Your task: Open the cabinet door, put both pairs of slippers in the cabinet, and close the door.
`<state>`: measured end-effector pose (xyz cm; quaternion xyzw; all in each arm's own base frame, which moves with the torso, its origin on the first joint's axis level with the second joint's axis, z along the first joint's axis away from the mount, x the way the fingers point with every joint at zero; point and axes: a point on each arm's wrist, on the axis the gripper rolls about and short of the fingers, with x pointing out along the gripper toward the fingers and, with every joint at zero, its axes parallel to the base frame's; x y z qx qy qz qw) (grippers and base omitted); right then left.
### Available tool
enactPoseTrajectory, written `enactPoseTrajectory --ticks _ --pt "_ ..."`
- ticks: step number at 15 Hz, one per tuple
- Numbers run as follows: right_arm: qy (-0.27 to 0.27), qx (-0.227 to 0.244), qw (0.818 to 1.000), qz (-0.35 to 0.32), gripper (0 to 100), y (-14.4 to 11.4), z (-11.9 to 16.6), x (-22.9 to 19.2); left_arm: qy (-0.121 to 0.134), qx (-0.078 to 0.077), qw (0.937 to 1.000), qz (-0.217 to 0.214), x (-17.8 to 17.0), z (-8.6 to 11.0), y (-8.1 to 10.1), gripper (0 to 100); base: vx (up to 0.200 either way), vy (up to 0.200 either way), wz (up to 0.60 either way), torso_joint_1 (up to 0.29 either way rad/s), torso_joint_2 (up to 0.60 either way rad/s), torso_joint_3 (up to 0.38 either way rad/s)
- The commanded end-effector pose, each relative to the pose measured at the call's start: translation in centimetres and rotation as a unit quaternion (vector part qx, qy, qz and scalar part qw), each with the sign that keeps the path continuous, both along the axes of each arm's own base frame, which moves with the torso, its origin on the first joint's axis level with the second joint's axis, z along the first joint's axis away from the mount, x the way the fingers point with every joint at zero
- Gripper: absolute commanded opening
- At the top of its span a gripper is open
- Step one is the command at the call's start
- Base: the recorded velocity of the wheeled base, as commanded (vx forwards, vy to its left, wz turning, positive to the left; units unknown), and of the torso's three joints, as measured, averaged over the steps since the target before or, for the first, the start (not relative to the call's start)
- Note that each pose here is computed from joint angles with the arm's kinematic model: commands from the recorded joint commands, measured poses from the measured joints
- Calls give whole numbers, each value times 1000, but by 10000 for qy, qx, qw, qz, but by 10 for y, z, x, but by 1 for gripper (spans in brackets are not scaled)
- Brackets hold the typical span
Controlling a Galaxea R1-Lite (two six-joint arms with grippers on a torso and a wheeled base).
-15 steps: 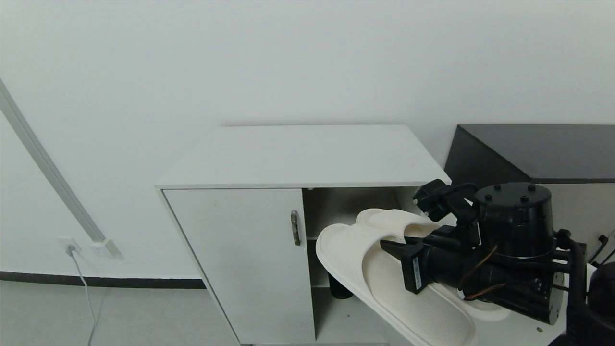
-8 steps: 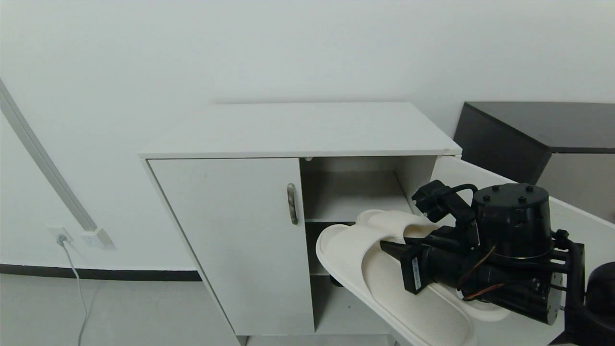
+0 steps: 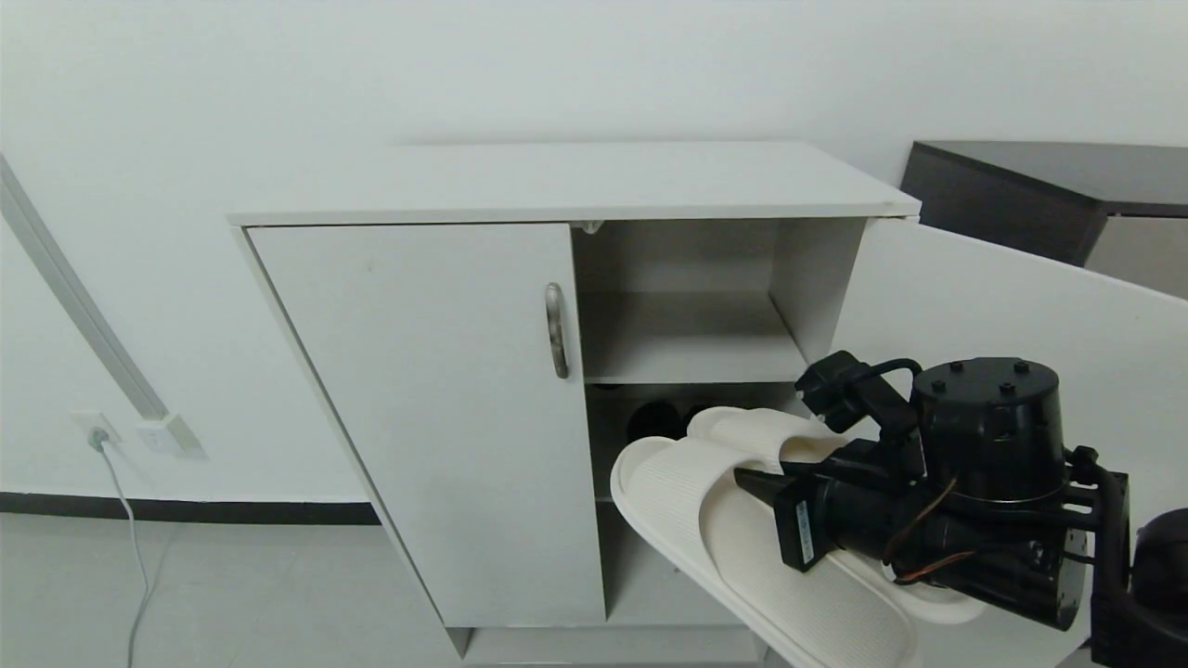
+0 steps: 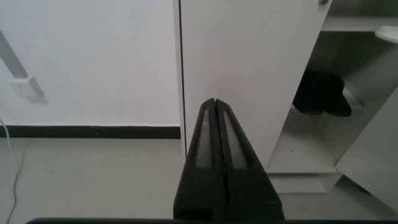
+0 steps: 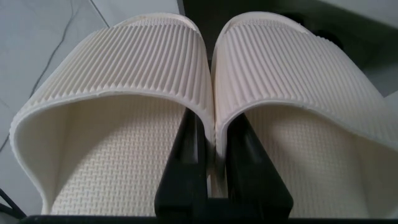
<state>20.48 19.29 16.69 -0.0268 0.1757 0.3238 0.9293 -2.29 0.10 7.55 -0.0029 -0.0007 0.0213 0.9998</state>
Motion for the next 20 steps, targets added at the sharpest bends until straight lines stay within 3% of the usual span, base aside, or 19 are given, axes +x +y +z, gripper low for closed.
enactPoseTrajectory --ticks 1,7,20 --pt "8 -8 10000 14 0 1 -1 0 6 -2 10000 2 0 0 0 0 0 0 0 -51 442 378" --pt "-23 -58 10000 36 0 0 -1 -1 6 -2 10000 2 0 0 0 0 0 0 0 -14 337 316" --pt "-155 -73 9997 159 0 2 -5 -3 6 -10 10000 2 0 0 0 0 0 0 -46 0 7 3"
